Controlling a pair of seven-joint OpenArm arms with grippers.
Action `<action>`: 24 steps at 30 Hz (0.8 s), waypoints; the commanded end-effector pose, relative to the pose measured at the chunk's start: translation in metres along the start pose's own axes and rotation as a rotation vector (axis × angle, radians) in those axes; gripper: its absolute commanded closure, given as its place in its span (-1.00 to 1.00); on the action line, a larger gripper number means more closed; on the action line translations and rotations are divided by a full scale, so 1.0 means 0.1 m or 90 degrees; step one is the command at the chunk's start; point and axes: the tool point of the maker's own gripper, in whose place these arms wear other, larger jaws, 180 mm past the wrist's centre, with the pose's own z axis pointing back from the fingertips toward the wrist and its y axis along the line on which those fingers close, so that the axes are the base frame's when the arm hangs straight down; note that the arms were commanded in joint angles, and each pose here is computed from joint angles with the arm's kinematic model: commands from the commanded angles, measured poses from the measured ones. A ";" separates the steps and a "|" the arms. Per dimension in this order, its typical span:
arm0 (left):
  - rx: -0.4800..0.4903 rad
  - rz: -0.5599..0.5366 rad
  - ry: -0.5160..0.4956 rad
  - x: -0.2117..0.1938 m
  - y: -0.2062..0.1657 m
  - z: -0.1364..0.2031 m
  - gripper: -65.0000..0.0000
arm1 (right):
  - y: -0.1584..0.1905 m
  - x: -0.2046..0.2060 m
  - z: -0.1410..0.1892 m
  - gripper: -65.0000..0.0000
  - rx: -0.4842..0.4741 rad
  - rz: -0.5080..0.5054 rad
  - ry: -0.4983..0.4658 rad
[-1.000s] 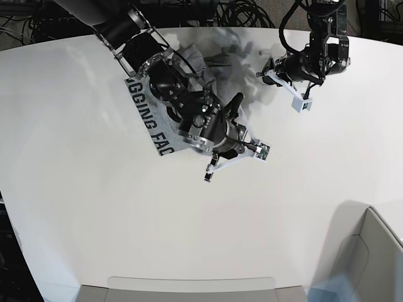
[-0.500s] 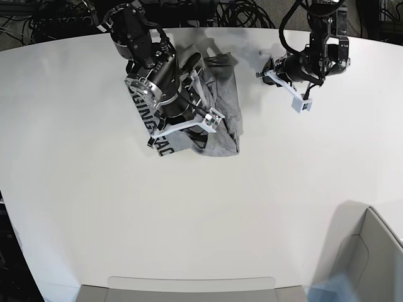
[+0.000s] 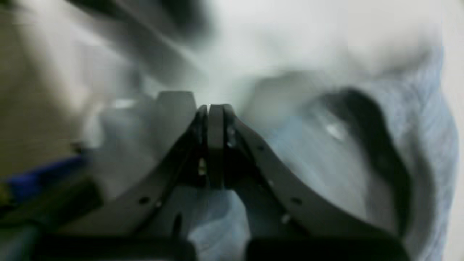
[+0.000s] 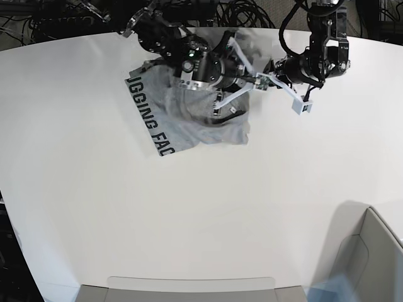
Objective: Fold the T-shirt properly
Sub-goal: 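Tuck and flatten the bundle edges with both grippers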
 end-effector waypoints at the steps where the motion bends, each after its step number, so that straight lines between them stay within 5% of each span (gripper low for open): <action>1: -0.004 -0.006 -0.012 0.06 -0.02 0.03 1.00 | -0.05 0.13 0.04 1.00 -0.009 0.020 -0.025; 6: -0.003 -0.005 -0.011 0.06 -0.02 0.03 1.00 | -0.06 0.35 0.17 1.00 -0.022 0.035 -0.073; 10: -0.003 -0.005 -0.013 0.06 -0.02 0.04 1.00 | -0.39 0.36 0.50 1.00 -0.096 -0.001 -0.113; 16: -0.014 -0.022 -0.038 0.19 -0.11 0.08 1.00 | -1.20 -0.14 0.98 1.00 -0.247 -0.125 -0.102; 24: -0.122 -0.200 -0.100 0.39 -1.09 0.32 1.00 | -1.77 -1.14 1.42 1.00 -0.361 -0.224 0.008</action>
